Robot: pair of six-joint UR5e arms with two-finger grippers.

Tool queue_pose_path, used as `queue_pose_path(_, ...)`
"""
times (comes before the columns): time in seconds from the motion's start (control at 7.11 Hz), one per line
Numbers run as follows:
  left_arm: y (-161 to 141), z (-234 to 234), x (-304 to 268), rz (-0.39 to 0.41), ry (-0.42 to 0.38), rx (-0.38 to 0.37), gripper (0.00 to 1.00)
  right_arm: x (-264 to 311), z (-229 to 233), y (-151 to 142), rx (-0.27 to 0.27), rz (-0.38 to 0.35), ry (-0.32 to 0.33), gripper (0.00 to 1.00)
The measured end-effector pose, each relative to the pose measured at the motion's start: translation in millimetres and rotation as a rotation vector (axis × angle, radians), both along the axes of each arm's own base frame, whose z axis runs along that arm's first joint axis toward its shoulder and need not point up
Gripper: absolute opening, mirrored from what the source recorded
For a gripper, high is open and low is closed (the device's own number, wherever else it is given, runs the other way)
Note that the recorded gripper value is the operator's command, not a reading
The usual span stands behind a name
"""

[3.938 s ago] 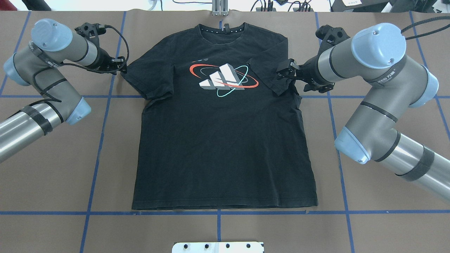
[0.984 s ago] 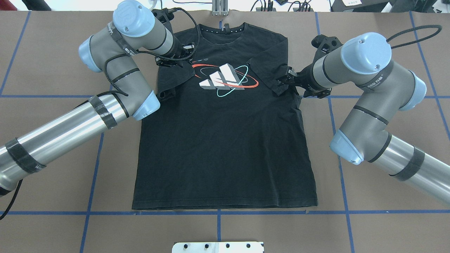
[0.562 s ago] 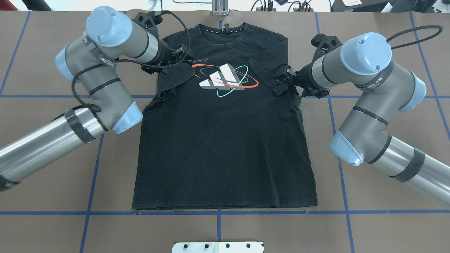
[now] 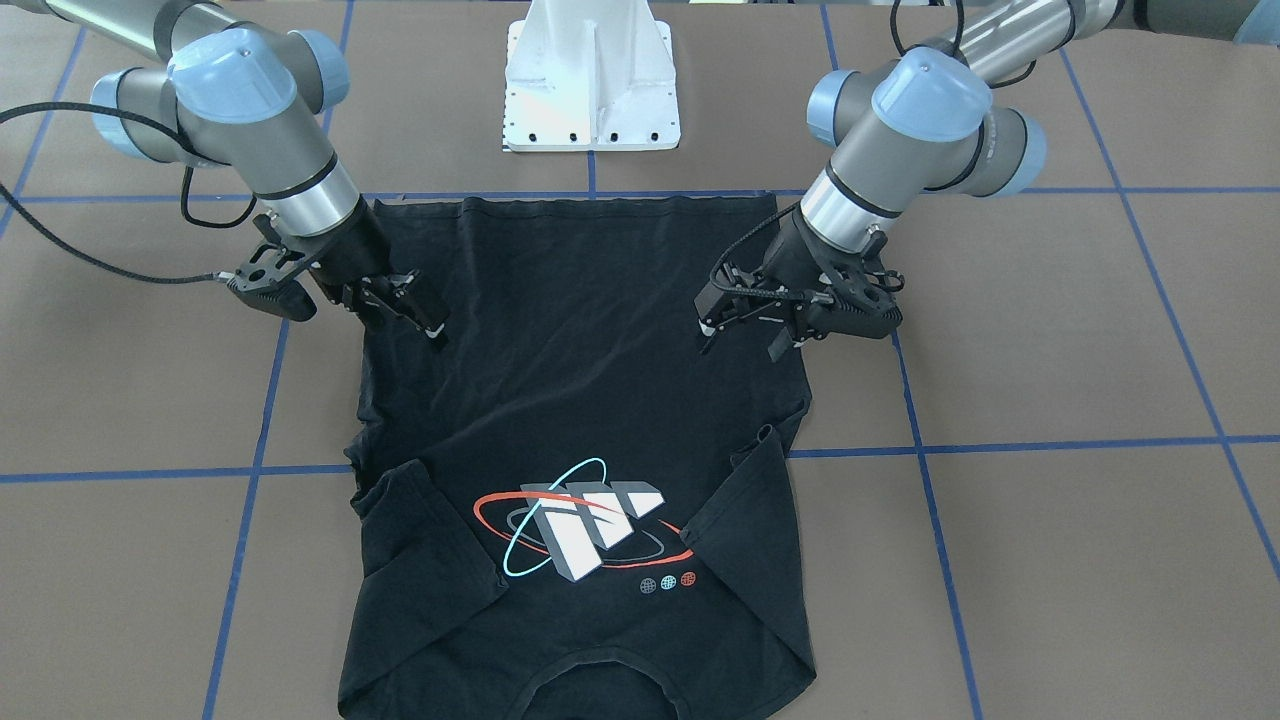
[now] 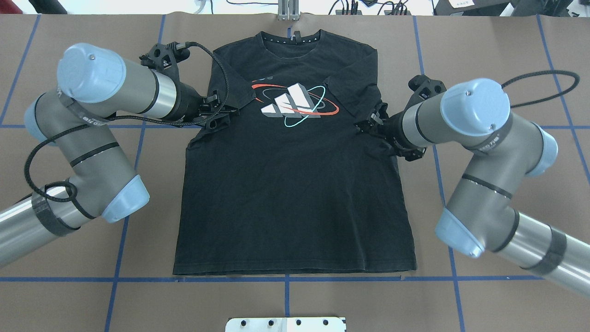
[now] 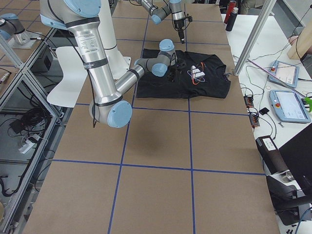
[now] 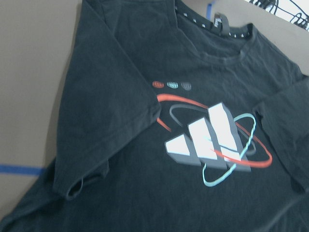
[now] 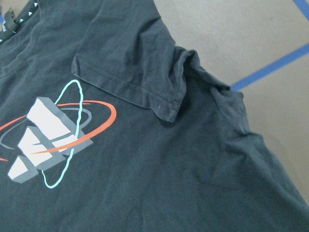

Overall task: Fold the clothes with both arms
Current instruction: 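Move the right gripper to the hem corner nearest the robot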

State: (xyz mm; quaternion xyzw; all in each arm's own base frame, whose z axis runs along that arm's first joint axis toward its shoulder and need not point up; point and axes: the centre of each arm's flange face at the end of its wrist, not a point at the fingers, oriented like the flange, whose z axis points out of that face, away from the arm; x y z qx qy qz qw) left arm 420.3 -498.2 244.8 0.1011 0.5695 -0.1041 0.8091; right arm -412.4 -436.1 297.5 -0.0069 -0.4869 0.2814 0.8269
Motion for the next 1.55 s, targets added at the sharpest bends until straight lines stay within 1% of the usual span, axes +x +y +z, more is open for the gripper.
queue_pose_path(0.28,9,2,0,0.003,0.01,-0.02,0.99,-4,12,77,-0.086,0.013,0.061,0.96)
queue_pose_path(0.42,10,2,-1,0.001,0.011,-0.022,0.99,-5,22,101,-0.127,0.026,0.085,0.94)
queue_pose_path(0.56,10,5,-1,0.0,0.008,-0.025,0.99,-8,35,117,-0.16,0.035,0.106,0.91)
queue_pose_path(0.7,11,7,-1,-0.002,0.006,-0.033,0.99,-11,49,132,-0.178,0.031,0.133,0.83)
queue_pose_path(0.98,9,12,1,-0.007,0.004,-0.055,0.99,-21,69,169,-0.193,-0.011,0.175,0.78)
queue_pose_path(1.12,9,14,2,-0.009,0.001,-0.061,0.99,-21,77,190,-0.187,-0.034,0.197,0.77)
queue_pose_path(1.27,9,16,2,-0.009,-0.001,-0.064,0.99,-21,86,204,-0.176,-0.04,0.22,0.78)
queue_pose_path(1.55,9,17,2,-0.008,-0.002,-0.066,0.99,-20,95,216,-0.182,-0.036,0.24,0.78)
